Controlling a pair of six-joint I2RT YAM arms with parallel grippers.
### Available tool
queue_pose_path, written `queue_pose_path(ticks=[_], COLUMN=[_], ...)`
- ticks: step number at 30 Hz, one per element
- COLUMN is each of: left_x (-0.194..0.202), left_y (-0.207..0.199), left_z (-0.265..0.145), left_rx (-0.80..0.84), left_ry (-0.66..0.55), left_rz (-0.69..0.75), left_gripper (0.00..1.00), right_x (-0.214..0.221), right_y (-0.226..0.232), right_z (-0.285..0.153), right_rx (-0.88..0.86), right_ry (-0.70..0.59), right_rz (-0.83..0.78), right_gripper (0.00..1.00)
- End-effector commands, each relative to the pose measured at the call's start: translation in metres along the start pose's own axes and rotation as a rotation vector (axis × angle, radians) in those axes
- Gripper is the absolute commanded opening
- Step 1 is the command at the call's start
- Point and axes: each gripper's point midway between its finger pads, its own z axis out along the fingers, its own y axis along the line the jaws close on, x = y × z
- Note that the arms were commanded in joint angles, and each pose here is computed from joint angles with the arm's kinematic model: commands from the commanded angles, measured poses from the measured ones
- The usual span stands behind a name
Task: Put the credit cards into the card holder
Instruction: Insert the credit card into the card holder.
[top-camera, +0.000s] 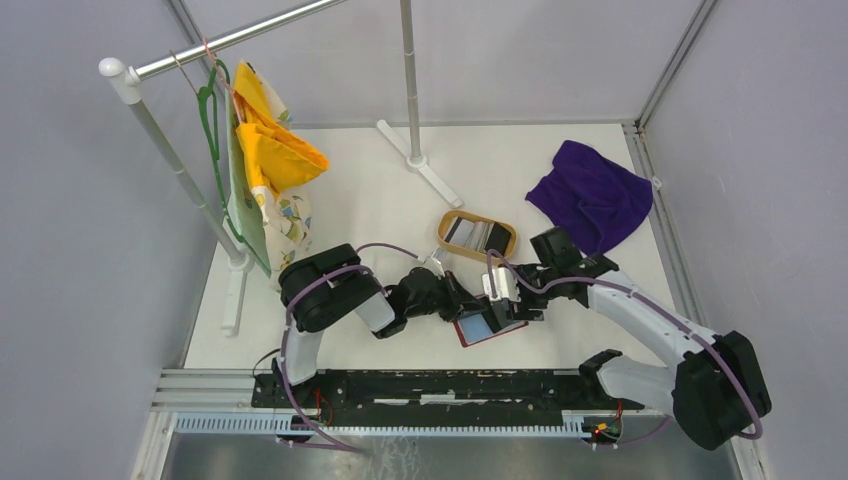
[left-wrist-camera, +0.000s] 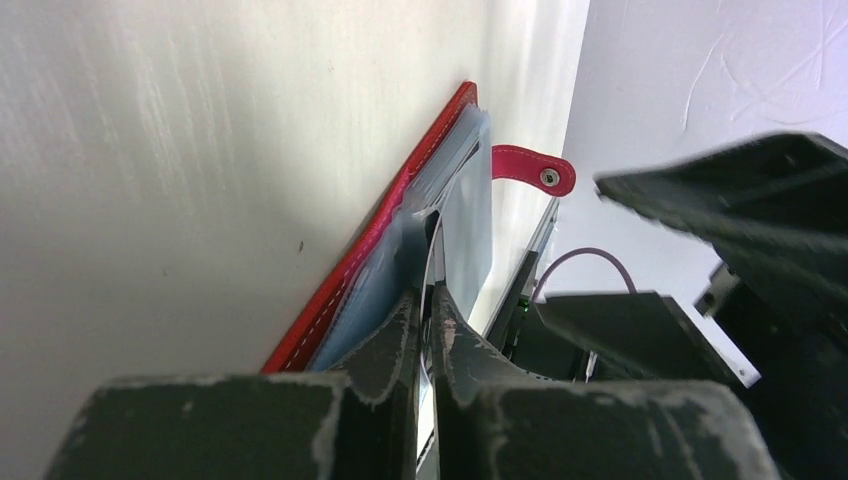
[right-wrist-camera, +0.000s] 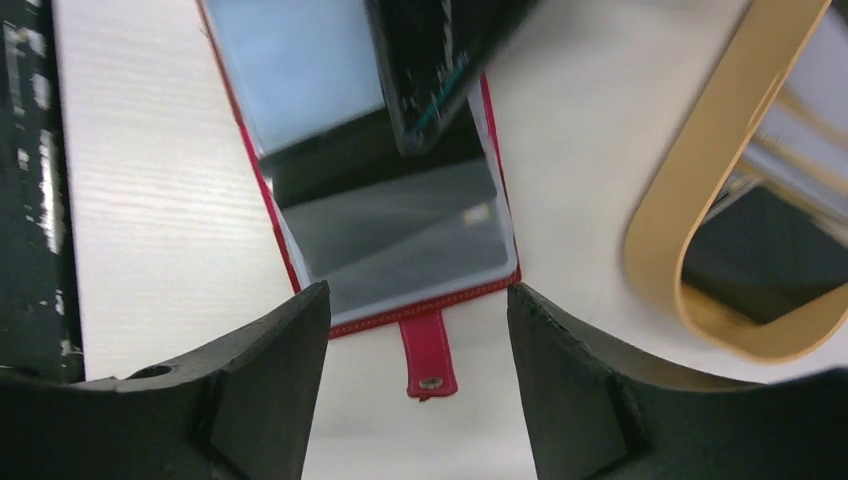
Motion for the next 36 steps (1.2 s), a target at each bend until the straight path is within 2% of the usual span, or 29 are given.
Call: queue_pose_path(ticks=[1,2,5,7,9,18,23,30,31,33,36], left_x=[0.009,0.009,0.009,0.009,0.01,0.012,0.013,0.012,0.012,0.012,0.012], left_y=[0.011,0.011,0.012,0.011,0.012,0.01,0.009,0.009,0.009,0.009,0.008], left_z=[0.002,0.002,0.002,0.002,0.002,0.002,0.003,0.002,0.001,0.0,-0.001], left_rx=[-0.027,-0.027,-0.026,-0.023,-0.023,0.0,0.015,0.021,0.026,0.031,0.036], left_ry=[0.04,0.042,0.042,0.044,0.045,0.051,0.059,0.06,0.06,0.06,0.062], left_rz=[-0.016,-0.016,-0.018,-0.019,-0.019,-0.027,-0.031,-0.021,-0.022,-0.025,-0.023], left_gripper=[0.12,0.12,0.13,0.13,0.13,0.14,0.14,0.16,0.17,0.27,0.32], right_x=[-0.058,-0.066,-0.087,-0.093,-0.092,-0.064,-0.053,-0.036,-0.035,-0.03,-0.022], right_y=[0.007,0.015,0.031,0.036,0.039,0.03,0.023,0.025,0.025,0.024,0.024], right_z=[-0.002,0.001,0.01,0.019,0.03,0.066,0.068,0.066,0.065,0.062,0.059], right_rx=[-0.019,-0.039,-0.064,-0.077,-0.087,0.02,0.059,0.028,0.032,0.039,0.042], right_ry=[-0.225,-0.259,-0.317,-0.298,-0.245,0.032,0.103,0.186,0.192,0.209,0.223], right_rz=[-0.191,-0.243,-0.384,-0.426,-0.449,-0.504,-0.499,-0.522,-0.527,-0.527,-0.515], right_gripper=[0.7,0.67,0.47,0.27,0.17,0.1,0.1,0.1,0.1,0.1,0.1])
